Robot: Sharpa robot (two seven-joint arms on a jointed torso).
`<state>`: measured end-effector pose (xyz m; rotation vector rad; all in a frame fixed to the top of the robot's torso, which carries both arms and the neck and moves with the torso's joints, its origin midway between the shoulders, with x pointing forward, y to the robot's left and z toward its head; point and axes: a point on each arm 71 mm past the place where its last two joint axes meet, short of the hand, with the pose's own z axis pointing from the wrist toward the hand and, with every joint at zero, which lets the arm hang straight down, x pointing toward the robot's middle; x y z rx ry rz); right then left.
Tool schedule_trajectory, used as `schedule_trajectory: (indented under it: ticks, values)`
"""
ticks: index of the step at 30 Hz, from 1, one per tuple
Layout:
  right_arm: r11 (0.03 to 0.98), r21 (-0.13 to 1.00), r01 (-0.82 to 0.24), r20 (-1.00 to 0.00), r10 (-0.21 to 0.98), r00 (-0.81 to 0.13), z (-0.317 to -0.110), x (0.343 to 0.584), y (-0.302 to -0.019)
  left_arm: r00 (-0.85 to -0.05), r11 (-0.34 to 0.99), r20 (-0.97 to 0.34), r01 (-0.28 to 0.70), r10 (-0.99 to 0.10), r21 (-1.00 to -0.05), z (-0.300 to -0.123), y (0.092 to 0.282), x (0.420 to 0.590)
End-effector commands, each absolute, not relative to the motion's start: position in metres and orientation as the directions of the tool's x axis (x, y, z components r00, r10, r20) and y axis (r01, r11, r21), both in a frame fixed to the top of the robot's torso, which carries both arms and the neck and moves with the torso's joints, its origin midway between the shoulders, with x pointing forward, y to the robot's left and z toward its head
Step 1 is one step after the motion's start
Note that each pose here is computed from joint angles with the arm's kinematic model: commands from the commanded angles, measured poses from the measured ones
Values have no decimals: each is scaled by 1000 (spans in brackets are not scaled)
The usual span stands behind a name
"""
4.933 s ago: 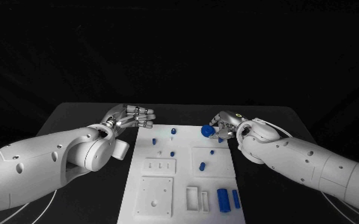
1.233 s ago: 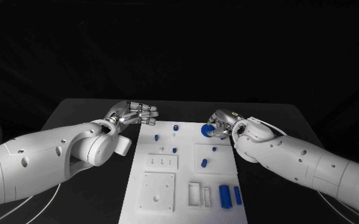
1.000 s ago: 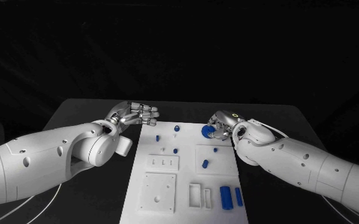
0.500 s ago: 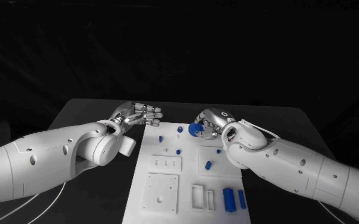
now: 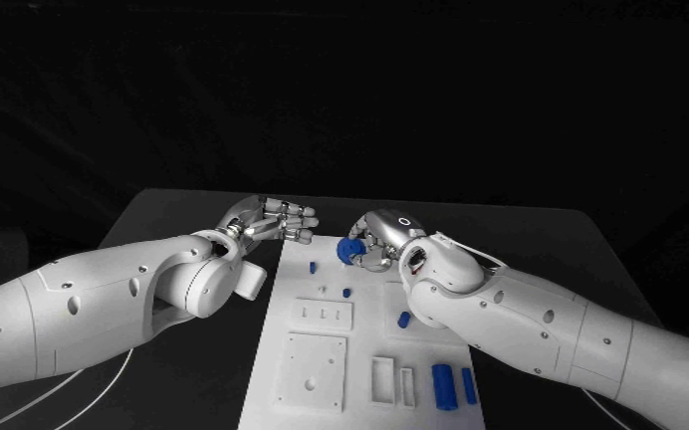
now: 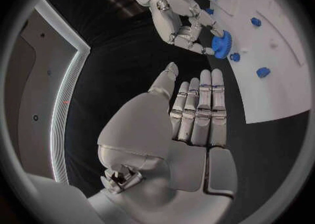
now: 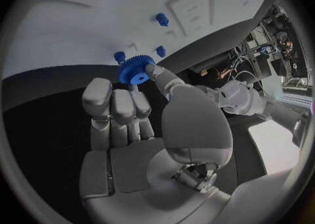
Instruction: Assemble the parts on the task board
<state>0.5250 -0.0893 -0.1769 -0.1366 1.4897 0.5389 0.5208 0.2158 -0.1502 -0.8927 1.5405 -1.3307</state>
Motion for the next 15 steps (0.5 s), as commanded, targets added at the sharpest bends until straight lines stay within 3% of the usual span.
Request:
schedule_trajectory:
  ticks: [1,15]
  values:
    - [891,204,-406,-974,225,2,-181,526,-85,-362,161,-164,38,-918,-986,-149,212,521]
    - [915,151,-374,-988,155,-21,-202,527,-68,-370,159,-163,39,-915,-986,-149,208,521]
